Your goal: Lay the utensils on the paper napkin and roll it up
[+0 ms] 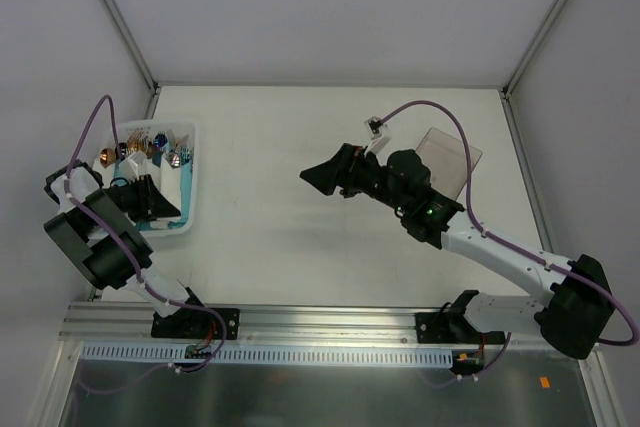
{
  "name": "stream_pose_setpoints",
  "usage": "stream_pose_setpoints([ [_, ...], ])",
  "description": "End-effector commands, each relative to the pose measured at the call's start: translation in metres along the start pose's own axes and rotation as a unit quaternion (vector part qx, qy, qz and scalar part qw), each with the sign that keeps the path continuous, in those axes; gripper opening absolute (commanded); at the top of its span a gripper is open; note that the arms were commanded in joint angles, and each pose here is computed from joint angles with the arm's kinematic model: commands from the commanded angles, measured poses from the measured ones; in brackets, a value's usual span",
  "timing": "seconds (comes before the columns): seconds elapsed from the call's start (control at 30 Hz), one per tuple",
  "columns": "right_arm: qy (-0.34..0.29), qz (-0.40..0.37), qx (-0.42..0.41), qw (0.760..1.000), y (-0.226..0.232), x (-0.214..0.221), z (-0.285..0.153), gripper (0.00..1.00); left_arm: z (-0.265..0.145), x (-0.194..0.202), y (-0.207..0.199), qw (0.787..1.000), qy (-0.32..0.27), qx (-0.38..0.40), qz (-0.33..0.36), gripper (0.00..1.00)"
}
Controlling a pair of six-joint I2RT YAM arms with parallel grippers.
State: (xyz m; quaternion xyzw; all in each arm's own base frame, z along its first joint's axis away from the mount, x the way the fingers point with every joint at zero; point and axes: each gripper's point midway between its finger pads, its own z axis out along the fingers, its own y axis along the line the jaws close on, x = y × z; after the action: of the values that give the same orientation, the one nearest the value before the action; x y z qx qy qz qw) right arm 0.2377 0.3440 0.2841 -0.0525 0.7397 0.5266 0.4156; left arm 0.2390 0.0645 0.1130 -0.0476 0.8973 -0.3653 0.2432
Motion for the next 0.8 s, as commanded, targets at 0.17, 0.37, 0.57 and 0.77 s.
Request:
stream_pose_setpoints([
  [0.17, -0.020, -0.003, -0.010, 1.000, 0.004, -0.010, -0.005, 0.86, 0.007, -0.012, 0.003, 1.000, -0.004, -0.015, -0.010, 0.00],
  [0.37, -0.019, -0.002, -0.010, 1.000, 0.002, -0.010, -0.005, 0.86, 0.018, -0.006, 0.001, 1.000, 0.009, -0.001, -0.004, 0.00],
  [0.57, -0.017, 0.001, -0.007, 1.000, -0.001, -0.010, -0.005, 0.86, 0.022, -0.004, -0.004, 1.000, 0.016, 0.003, 0.008, 0.00],
  [0.77, -0.014, 0.003, -0.009, 1.000, -0.001, -0.008, -0.004, 0.86, 0.027, -0.001, -0.011, 0.999, 0.024, 0.012, 0.023, 0.00],
])
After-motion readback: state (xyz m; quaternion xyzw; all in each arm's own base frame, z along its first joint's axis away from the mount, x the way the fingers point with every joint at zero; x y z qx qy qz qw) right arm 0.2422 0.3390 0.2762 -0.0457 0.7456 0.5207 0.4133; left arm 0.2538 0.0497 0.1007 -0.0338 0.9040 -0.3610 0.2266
